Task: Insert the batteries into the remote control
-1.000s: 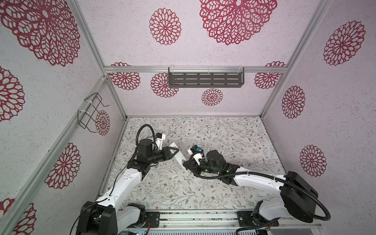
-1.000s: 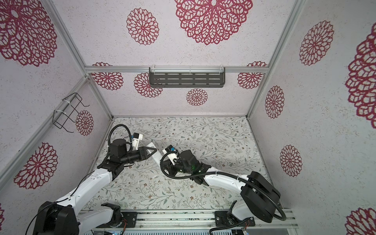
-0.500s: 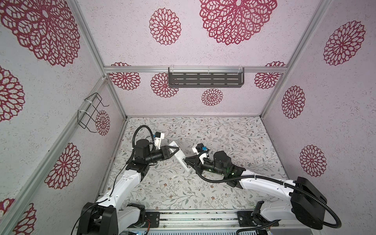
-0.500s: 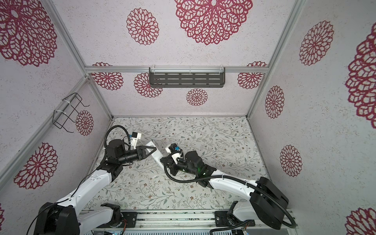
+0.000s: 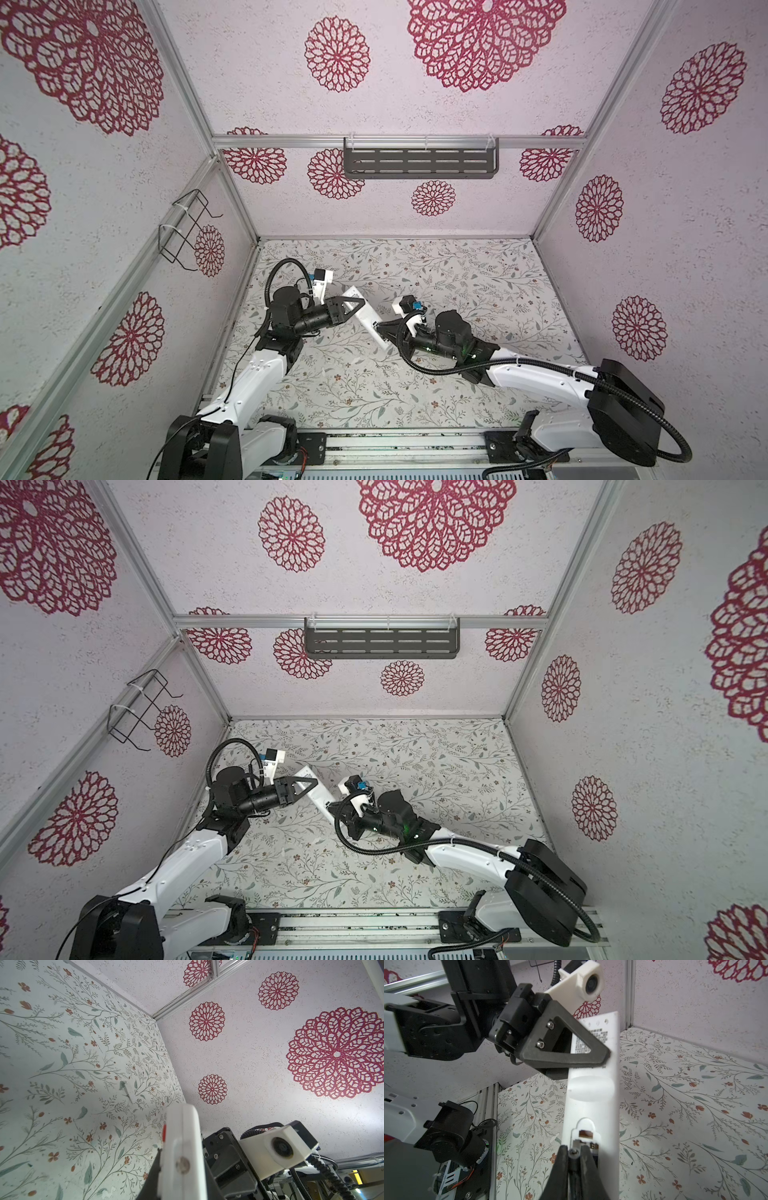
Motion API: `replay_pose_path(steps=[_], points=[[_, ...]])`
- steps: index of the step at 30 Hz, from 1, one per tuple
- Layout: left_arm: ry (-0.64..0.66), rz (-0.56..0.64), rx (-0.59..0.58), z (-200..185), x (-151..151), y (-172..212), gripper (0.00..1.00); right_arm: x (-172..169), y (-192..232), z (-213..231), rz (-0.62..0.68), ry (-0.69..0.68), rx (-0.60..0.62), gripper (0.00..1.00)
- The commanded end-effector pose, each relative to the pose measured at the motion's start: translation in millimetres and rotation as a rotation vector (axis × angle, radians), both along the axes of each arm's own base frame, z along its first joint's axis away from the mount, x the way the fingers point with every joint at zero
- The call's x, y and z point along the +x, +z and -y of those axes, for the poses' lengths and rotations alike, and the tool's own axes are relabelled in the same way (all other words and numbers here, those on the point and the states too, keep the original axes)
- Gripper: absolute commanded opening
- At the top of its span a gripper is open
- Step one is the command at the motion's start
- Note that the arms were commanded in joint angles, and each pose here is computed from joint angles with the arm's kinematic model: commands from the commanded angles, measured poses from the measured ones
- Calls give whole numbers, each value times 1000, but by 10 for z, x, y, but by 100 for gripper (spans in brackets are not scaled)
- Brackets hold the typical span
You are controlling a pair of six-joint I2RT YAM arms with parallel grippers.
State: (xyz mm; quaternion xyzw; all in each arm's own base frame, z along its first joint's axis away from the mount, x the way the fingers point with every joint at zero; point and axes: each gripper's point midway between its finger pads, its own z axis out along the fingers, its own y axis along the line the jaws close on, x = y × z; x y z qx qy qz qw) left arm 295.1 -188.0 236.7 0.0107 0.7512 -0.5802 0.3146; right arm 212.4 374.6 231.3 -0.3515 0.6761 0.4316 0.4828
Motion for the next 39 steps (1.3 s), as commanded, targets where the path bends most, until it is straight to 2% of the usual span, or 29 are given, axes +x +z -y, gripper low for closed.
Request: replay_pose_path(steps=[1,20,28,32,39], points=[[-3,65,-36,-21,9,185,0,23,4,-29,19,-9,-6,11],[21,75,-66,-107,50,226,0,-7,-563,-119,-30,-2,-215,9],[24,89,-69,-127,45,270,0,0,-866,-90,-95,-16,-315,9],[24,84,-70,-127,51,254,0,14,-883,-85,-101,-26,-319,14],[22,82,-72,-124,54,251,0,91,-779,-95,-78,-60,-306,17]])
